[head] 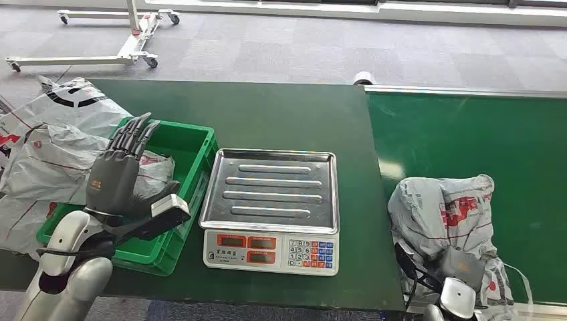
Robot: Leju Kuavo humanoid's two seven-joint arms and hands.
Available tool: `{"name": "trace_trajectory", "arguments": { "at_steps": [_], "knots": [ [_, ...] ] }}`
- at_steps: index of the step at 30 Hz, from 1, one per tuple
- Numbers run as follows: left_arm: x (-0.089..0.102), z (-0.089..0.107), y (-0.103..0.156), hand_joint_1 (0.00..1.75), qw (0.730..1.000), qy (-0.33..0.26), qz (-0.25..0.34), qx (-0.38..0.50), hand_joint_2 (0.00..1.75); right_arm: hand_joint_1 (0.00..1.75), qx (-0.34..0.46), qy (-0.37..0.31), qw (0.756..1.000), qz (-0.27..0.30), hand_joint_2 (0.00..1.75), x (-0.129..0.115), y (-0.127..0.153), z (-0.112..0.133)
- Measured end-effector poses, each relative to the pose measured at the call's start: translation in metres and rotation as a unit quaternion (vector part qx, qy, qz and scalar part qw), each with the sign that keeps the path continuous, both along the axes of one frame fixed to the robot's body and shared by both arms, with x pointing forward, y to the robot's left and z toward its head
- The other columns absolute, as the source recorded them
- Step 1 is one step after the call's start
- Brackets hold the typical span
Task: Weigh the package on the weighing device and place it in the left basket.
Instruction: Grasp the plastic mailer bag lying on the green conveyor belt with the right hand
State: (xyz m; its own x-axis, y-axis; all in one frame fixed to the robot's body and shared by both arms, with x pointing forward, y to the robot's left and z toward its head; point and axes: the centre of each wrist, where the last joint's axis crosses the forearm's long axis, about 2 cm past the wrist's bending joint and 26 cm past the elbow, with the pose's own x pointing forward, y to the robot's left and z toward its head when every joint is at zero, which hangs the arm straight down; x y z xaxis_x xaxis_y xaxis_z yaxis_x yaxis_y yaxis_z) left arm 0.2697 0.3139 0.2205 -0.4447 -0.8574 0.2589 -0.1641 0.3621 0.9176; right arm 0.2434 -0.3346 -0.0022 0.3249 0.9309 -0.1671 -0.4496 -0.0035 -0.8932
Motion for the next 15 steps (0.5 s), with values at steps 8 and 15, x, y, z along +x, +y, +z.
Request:
{"name": "trace_trajectory", "arguments": {
  "at_steps": [8, 15],
  "knots": [
    [-0.004, -0.003, 0.004, 0.0, 1.0, -0.002, 0.001, -0.005, 0.0, 1.75, 0.1, -0.058, 0.993, 0.003, 1.75, 0.001, -0.004, 0.011],
    [-0.012, -0.003, 0.015, 0.0, 1.0, -0.009, 0.003, -0.003, 0.0, 1.75, 0.277, -0.157, 0.948, -0.014, 1.75, 0.024, -0.021, 0.047]
  ]
}}
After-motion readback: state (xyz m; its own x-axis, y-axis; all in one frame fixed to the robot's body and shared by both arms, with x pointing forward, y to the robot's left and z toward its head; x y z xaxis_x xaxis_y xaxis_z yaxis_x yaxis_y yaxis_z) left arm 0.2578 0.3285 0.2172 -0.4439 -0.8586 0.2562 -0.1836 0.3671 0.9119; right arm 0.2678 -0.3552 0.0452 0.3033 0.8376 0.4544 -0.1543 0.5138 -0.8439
